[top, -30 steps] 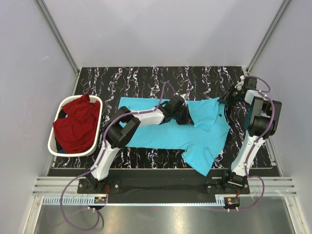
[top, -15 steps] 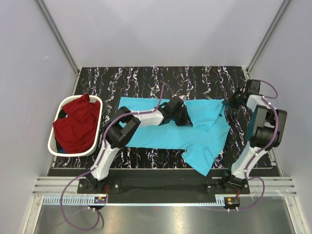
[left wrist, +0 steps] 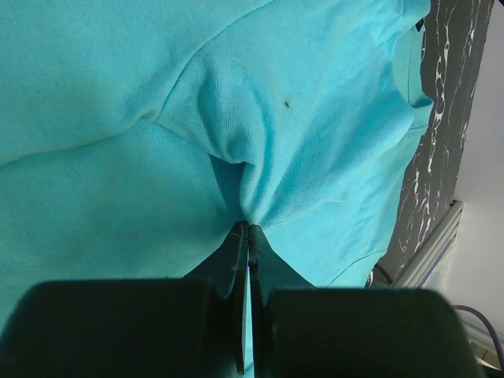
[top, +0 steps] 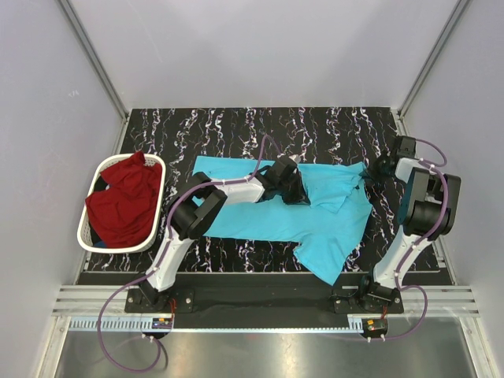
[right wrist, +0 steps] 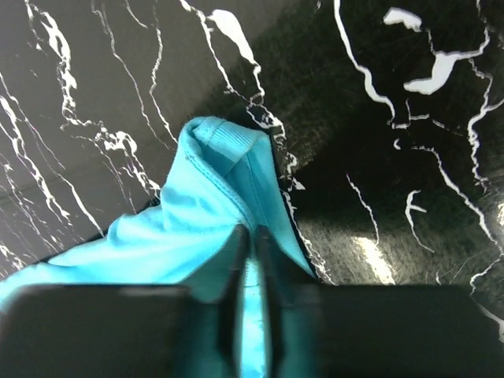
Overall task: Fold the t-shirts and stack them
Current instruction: Fold the tshirt
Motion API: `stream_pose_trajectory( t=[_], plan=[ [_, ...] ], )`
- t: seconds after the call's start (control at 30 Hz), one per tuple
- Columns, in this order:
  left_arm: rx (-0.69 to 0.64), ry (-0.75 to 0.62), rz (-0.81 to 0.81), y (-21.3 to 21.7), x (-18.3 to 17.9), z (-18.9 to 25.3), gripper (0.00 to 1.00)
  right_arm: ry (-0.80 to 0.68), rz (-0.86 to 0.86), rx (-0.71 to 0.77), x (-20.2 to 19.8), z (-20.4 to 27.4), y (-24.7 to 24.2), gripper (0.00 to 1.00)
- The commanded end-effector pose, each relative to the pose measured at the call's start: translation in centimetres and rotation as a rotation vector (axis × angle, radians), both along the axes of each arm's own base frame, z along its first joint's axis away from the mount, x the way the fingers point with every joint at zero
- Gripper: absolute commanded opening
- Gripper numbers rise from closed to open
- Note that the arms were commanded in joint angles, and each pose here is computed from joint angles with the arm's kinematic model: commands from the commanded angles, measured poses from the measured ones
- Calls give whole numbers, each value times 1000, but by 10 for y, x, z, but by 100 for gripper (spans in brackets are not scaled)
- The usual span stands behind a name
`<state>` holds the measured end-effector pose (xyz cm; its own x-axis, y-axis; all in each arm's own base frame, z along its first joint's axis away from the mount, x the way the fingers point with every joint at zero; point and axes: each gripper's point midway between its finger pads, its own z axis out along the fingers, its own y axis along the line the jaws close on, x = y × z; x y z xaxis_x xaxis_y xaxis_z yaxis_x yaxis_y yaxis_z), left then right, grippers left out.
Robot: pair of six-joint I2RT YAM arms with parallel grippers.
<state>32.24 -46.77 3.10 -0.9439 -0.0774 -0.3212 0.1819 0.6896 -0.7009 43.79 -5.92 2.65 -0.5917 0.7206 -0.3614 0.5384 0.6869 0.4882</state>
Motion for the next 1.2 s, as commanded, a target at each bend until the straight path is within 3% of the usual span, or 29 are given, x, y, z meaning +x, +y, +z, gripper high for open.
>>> stream_pose_trajectory(
  t=[0.0,0.1,0.27,0.4,0.57,0.93,1.03,1.17],
  plan=[
    [-61,-89,11,-9,17,43,0,-85,-24,-33,16,27,-6,23],
    [-68,-90,-4,-13,18,43,0,-70,-60,-37,3,49,-6,33],
    [-67,-86,0,-10,21,41,0,-7,-125,2,-34,65,9,36],
    [-73,-102,-4,-11,22,47,0,52,-124,69,-66,49,41,38],
    [-43,-113,-3,-4,23,50,0,87,-61,32,-93,36,73,42],
    [-35,-78,3,-4,20,39,0,47,-16,32,-95,11,90,43],
    [-41,-88,3,-6,21,43,0,31,-11,29,-92,10,92,38],
    [-36,-100,3,-6,24,47,0,11,-10,24,-91,14,91,12]
  ],
)
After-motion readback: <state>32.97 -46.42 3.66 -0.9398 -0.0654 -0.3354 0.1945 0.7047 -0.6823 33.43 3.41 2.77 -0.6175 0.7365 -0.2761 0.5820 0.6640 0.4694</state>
